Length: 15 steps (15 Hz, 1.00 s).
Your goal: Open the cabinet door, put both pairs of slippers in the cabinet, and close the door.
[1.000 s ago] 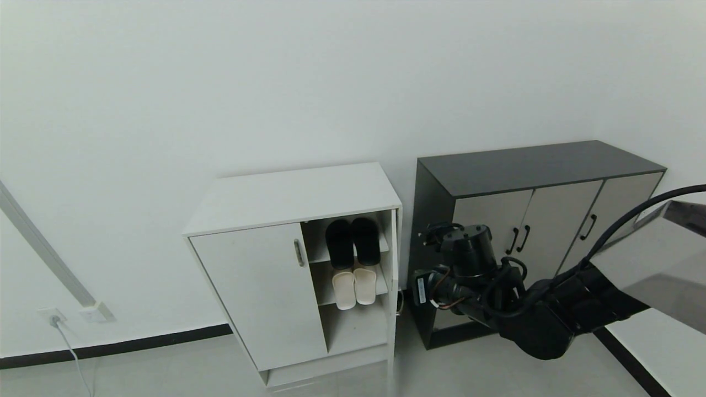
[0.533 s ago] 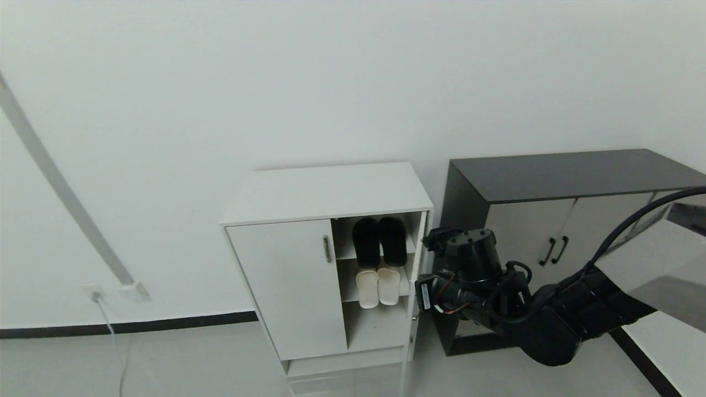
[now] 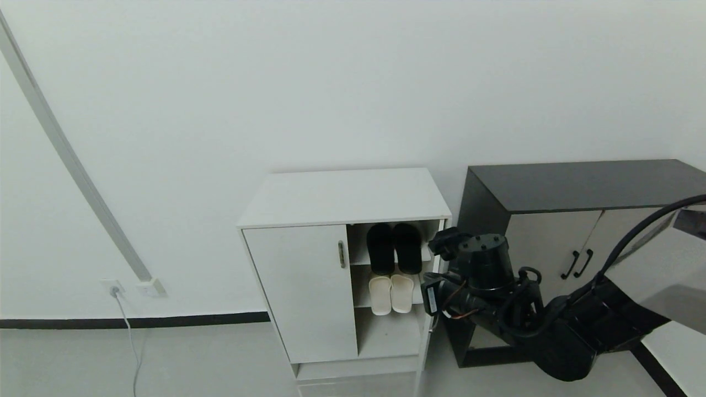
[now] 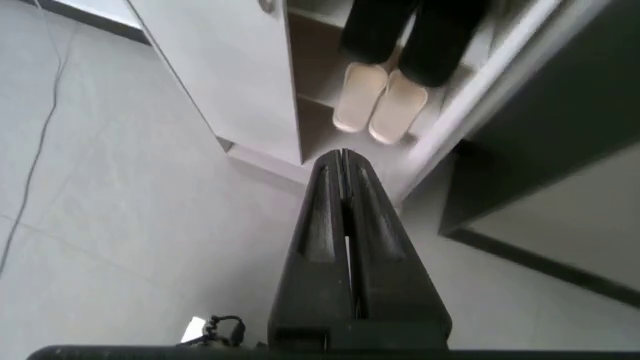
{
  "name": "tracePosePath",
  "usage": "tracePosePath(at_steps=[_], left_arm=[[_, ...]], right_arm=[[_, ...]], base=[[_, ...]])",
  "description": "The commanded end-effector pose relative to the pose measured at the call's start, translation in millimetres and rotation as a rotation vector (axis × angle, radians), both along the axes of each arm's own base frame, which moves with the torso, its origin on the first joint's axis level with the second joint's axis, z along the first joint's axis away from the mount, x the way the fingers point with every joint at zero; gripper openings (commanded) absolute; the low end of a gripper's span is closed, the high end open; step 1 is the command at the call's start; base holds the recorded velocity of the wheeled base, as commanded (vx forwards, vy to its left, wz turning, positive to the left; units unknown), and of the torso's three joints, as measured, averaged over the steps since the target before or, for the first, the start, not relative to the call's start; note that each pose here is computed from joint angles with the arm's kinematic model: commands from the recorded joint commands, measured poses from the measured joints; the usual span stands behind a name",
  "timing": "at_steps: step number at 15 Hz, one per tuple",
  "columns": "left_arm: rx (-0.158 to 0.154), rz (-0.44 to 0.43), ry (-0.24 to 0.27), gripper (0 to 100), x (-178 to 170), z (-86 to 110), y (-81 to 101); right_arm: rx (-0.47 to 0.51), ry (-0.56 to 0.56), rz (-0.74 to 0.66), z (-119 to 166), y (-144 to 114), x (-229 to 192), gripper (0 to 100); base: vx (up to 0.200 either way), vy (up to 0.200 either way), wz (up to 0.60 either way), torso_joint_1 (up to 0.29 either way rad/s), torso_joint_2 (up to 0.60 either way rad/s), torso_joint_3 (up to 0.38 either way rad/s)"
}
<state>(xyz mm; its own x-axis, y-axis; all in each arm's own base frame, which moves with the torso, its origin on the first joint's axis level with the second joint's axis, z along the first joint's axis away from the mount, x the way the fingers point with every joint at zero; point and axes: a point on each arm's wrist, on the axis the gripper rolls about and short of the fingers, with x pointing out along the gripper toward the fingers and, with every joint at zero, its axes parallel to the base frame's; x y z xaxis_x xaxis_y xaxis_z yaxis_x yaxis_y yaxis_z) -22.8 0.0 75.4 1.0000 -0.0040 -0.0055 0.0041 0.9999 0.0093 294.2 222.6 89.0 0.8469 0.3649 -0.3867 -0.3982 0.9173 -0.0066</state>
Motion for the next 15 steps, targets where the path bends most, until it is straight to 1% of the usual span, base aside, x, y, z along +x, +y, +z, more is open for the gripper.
tracePosePath(at_steps=[1, 3, 5, 7, 13, 15], left_arm=[[0.0, -0.001, 0.001, 0, 0.0, -0.1, 0.0], [0.0, -0.001, 0.001, 0, 0.0, -0.1, 0.0], [0.0, -0.001, 0.001, 0, 0.0, -0.1, 0.0], [0.0, -0.001, 0.001, 0, 0.0, -0.1, 0.0], [0.0, -0.001, 0.001, 0, 0.0, -0.1, 0.0], [0.0, -0.001, 0.001, 0, 0.0, -0.1, 0.0]], right_arm=[[-0.003, -0.016, -0.024, 8.8, -11.8, -1.9, 0], [-0.031, -0.014, -0.047, 13.6, -27.0, -7.0, 0], [-0.063, 0.021, -0.055, 7.3, -34.0, -11.4, 0], [-0.083, 0.051, -0.061, 0.0, -35.6, -10.1, 0], [-0.129, 0.124, -0.097, -33.9, -39.7, 8.0, 0], [-0.13, 0.126, -0.1, -40.4, -35.7, 16.5, 0]], base=[[0.0, 0.0, 0.0, 0.0, 0.0, 0.0], [0.0, 0.0, 0.0, 0.0, 0.0, 0.0], [0.0, 0.0, 0.0, 0.0, 0.0, 0.0], [0.0, 0.0, 0.0, 0.0, 0.0, 0.0], [0.0, 0.0, 0.0, 0.0, 0.0, 0.0], [0.0, 0.0, 0.0, 0.0, 0.0, 0.0]])
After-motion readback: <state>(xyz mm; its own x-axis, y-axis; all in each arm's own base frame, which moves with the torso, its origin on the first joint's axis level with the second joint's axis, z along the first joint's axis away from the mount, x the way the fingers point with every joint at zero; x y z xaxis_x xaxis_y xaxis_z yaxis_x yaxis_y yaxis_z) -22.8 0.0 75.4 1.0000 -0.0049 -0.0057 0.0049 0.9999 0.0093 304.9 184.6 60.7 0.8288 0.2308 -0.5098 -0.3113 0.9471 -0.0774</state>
